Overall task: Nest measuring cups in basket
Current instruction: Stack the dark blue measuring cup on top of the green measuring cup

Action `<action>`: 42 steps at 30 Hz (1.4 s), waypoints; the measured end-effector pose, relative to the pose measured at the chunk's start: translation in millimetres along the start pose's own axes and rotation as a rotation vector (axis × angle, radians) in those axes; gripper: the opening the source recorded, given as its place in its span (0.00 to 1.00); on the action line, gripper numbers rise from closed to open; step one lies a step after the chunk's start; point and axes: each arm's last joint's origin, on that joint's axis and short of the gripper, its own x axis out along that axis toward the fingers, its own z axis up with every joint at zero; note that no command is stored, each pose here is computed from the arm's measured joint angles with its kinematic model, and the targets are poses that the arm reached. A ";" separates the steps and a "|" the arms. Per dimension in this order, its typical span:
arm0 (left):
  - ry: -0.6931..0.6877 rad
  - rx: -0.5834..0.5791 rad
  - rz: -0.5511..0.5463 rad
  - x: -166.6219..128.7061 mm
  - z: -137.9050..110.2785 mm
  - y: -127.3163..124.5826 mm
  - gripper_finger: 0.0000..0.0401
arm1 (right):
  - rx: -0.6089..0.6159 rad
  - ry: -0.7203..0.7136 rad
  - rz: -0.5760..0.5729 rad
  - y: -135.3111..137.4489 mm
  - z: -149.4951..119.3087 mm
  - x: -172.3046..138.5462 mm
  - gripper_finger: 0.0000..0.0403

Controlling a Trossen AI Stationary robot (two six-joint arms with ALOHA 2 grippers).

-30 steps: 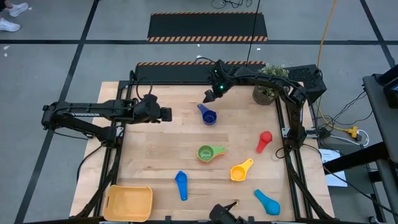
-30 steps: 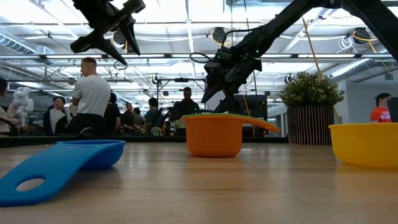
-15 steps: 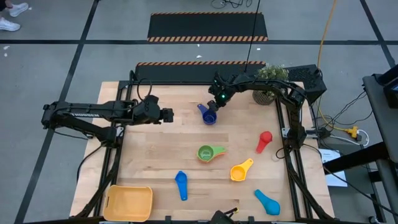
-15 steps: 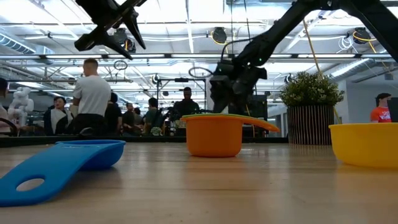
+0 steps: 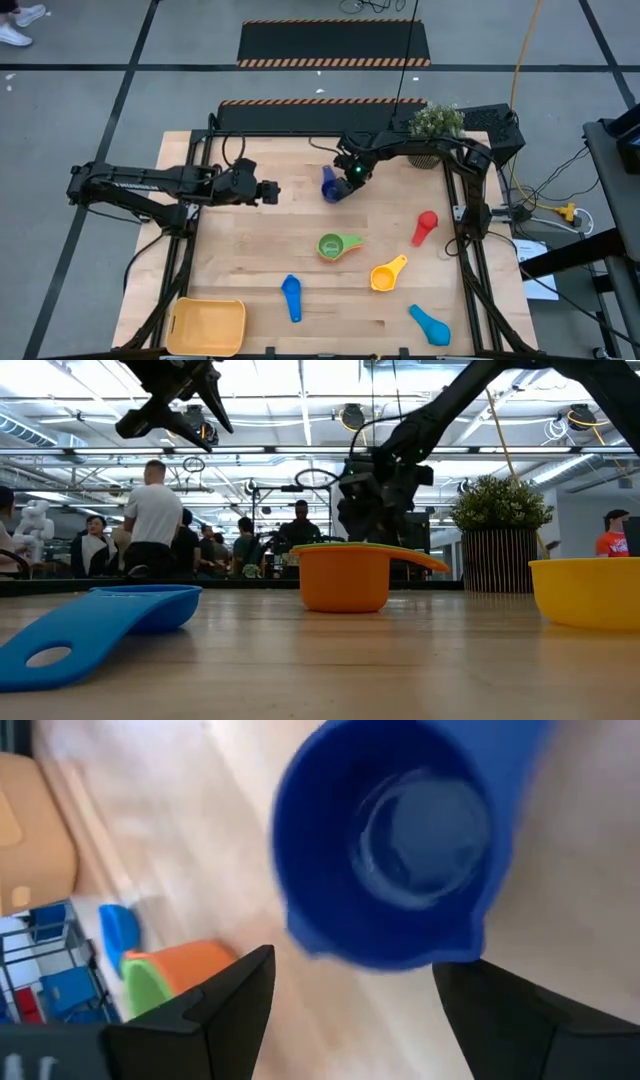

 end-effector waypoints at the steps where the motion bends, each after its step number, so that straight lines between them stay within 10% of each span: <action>1: 0.002 0.003 0.000 -0.2 -0.6 -0.1 0.47 | 0.003 0.003 0.002 4.0 -1.4 0.8 0.66; 15: 0.020 0.068 0.020 -1.5 -4.9 1.6 0.47 | 0.078 -0.066 -0.086 34.6 -14.5 -20.3 0.66; 31: 0.014 0.066 0.021 -0.6 -2.4 2.0 0.47 | 0.171 -0.270 -0.041 -25.1 18.9 -78.2 0.66; 42: 0.020 0.019 0.005 2.4 5.5 2.3 0.47 | 0.202 -0.173 -0.009 -64.8 25.0 -55.6 0.66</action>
